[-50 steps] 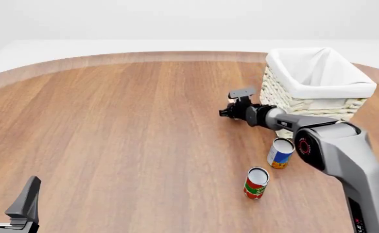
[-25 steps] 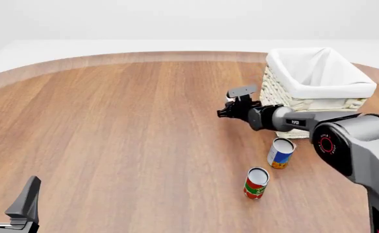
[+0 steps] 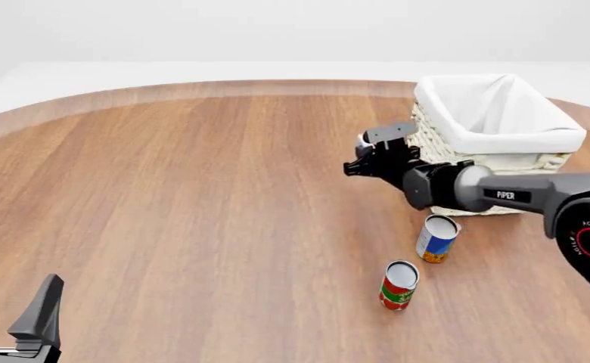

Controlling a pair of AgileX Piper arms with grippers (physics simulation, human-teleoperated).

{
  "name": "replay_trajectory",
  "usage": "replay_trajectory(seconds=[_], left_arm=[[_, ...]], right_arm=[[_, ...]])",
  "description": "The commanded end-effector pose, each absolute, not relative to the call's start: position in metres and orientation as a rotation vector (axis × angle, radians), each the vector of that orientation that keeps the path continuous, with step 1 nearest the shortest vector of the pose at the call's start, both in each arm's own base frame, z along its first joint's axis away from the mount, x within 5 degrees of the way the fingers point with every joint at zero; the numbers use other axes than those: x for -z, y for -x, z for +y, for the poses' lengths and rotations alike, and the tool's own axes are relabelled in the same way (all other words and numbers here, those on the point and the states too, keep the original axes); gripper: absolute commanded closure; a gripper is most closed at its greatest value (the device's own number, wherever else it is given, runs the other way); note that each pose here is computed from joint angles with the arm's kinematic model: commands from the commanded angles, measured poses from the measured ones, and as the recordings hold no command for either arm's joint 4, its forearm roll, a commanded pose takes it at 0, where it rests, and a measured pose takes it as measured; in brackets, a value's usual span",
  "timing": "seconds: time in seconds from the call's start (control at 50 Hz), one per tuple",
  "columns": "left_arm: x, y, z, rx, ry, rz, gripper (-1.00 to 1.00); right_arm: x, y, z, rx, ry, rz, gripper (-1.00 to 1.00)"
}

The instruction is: Pick up the alphabet soup and the cream cheese box, and put them in the basket.

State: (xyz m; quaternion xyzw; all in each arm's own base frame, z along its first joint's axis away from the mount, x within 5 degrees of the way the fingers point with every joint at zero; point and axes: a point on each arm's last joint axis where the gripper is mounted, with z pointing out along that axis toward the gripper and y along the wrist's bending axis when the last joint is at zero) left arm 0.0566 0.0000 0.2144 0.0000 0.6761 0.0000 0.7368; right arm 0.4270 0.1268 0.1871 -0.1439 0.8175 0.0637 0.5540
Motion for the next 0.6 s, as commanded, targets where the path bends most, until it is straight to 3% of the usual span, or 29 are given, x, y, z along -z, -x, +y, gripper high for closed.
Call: replay_trajectory(seconds=[0.02,0.6], left_arm=[[-0.214,-0.057,0.000,0.000,0.000,1.485,-1.00],[-0.214,-0.057,0.000,0.000,0.000,1.485,-1.00]], right_arm=[[-0.221,-0.394,0.123,-0.164,0.342,1.851,1.00],[-0.279,-0.346,0.104,-0.146,0.335,1.725,1.00]])
